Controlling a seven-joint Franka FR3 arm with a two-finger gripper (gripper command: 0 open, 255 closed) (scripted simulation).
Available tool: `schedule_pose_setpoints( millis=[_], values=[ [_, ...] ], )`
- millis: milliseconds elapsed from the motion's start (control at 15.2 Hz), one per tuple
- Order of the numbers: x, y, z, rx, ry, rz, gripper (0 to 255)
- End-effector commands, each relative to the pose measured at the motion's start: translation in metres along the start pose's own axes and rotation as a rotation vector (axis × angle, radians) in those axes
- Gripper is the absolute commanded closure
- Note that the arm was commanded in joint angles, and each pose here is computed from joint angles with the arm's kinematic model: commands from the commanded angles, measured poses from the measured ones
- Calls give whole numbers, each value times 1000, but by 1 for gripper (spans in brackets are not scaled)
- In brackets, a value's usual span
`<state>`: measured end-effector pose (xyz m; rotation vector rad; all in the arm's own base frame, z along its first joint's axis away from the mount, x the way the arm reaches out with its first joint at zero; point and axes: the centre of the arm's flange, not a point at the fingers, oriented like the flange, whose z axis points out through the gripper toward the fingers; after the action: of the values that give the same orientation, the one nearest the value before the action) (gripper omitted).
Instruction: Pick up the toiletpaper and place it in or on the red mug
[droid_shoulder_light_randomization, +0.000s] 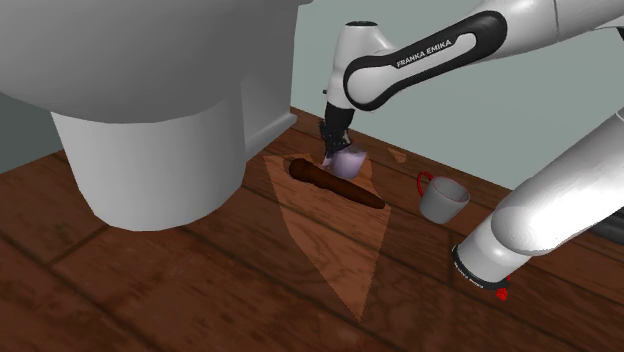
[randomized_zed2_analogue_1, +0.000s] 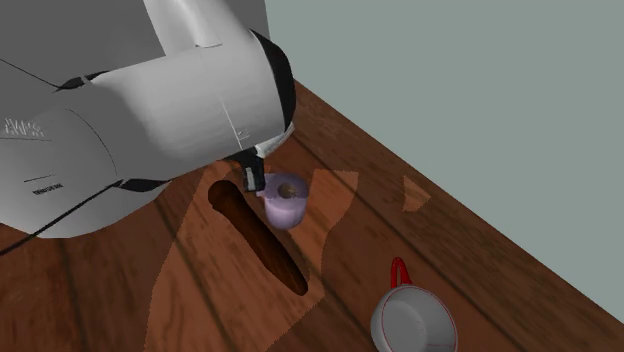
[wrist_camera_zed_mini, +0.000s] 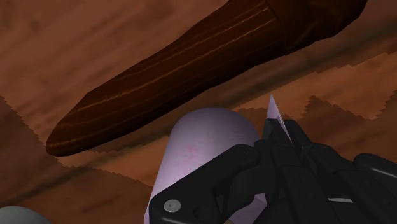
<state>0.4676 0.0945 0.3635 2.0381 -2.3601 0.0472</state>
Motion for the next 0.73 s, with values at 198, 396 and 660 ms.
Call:
schedule_pose_setpoints(
  millis=[198, 396, 660],
  values=[
    [2, -1, -26, 0, 0, 0, 255],
    [2, -1, -42, 0, 0, 0, 255],
    [3, -1, -63, 0, 0, 0, 255]
  ],
)
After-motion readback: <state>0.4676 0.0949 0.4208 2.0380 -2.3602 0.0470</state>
